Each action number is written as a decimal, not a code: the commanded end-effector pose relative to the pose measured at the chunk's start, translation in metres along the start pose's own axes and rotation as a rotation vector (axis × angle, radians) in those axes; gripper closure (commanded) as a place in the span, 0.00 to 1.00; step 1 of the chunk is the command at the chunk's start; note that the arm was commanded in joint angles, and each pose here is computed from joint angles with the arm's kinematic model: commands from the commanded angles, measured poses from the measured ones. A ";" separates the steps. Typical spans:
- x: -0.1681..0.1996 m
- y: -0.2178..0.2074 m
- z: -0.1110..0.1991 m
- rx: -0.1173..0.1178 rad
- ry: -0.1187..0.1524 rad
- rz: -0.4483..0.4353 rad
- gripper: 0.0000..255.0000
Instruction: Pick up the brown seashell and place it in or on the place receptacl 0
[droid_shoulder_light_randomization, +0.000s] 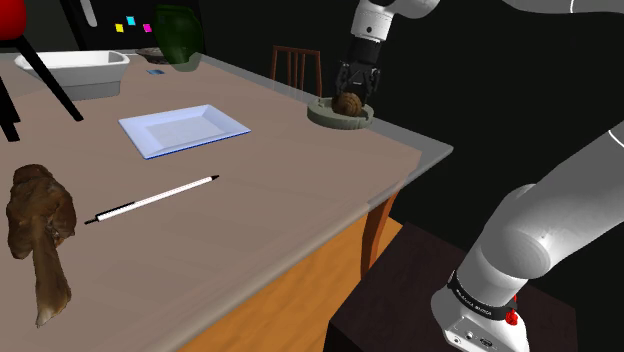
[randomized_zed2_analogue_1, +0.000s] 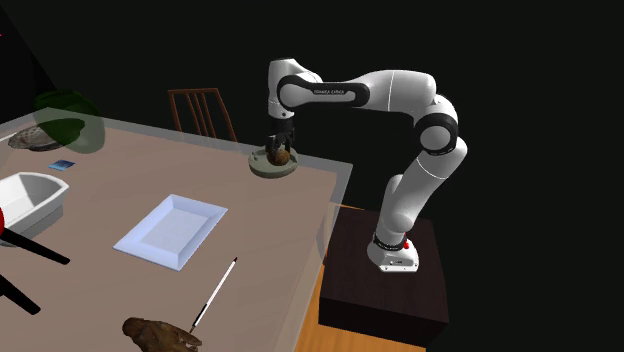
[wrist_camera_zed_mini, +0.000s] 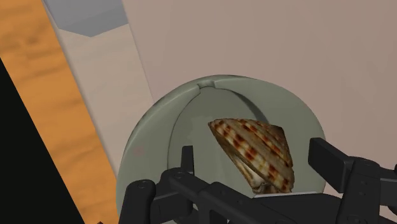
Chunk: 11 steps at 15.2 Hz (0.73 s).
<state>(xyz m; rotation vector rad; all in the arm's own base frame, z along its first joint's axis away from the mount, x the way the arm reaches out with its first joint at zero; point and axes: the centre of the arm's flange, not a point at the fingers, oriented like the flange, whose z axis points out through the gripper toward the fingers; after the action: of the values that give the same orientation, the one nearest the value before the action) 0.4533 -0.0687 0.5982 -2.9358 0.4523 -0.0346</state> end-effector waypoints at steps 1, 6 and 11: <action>0.000 0.000 0.000 0.000 0.000 0.000 0.00; 0.000 0.000 0.000 0.000 0.000 0.000 1.00; 0.000 0.000 0.000 0.000 0.000 0.000 1.00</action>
<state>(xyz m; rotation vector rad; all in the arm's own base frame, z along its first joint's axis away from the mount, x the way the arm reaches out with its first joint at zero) 0.4532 -0.0688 0.5977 -2.9358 0.4525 -0.0345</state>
